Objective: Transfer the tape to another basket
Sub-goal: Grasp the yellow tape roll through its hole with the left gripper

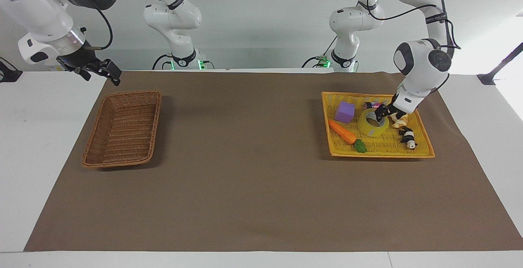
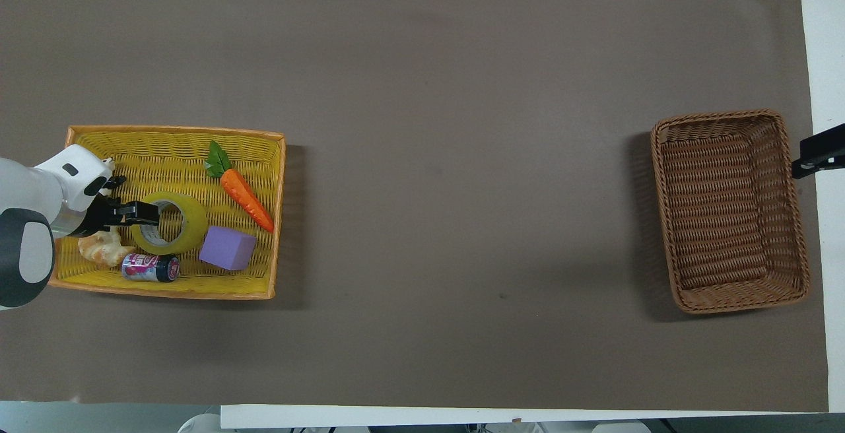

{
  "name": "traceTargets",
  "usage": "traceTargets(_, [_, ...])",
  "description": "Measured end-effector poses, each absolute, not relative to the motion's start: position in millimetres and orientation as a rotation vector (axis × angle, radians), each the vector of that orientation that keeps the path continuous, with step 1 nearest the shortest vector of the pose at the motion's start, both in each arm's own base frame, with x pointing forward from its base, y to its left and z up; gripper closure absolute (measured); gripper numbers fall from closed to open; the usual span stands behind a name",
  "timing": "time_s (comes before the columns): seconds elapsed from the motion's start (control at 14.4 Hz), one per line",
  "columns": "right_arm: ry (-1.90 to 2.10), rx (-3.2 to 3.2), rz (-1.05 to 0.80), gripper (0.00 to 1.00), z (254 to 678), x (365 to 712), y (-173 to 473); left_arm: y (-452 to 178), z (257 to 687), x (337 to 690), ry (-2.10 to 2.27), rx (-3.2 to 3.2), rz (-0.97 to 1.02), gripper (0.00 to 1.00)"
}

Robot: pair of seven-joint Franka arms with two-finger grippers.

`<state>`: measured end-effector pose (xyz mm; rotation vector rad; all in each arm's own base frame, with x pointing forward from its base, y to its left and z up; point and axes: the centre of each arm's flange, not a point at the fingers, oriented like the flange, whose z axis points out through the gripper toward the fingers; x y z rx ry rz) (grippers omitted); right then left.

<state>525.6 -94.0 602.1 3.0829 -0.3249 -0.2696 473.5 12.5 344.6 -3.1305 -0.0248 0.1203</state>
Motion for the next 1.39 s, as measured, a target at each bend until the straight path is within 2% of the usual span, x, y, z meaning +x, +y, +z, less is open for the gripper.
traceTargets(0.49, [-0.325, 3.083, -0.27, 0.0, 602.1, 525.6, -94.0, 8.4, 306.4, 457.1, -0.011, -3.131, 0.12, 0.15])
traceTargets(0.91, [-0.325, 3.083, -0.27, 0.0, 602.1, 525.6, -94.0, 8.0, 295.1, 457.2, -0.01, -3.133, 0.107, 0.2])
traceTargets(0.98, [-0.325, 3.083, -0.27, 0.0, 602.1, 525.6, -94.0, 7.9, 295.6, 457.5, -0.011, -3.133, 0.103, 0.26])
traceTargets(1.04, [-0.325, 3.083, -0.27, 0.0, 602.1, 525.6, -94.0, 7.9, 295.7, 457.5, -0.017, -3.133, 0.103, 0.26])
traceTargets(1.11, [-0.325, 3.083, -0.27, 0.0, 602.1, 525.6, -94.0, 9.1, 297.1, 458.1, -0.033, -3.132, 0.098, 0.32])
traceTargets(1.25, [-0.325, 3.083, -0.27, 0.0, 602.1, 525.6, -94.0, 13.2, 302.9, 461.5, -0.05, -3.133, 0.085, 0.56])
traceTargets(1.32, [-0.325, 3.083, -0.27, 0.0, 602.1, 525.6, -94.0, 10.8, 308.8, 465.4, -0.041, -3.132, 0.099, 0.71])
traceTargets(1.39, [-0.325, 3.083, -0.27, 0.0, 602.1, 525.6, -94.0, 8.6, 318.8, 471.7, -0.032, -3.131, 0.127, 0.79])
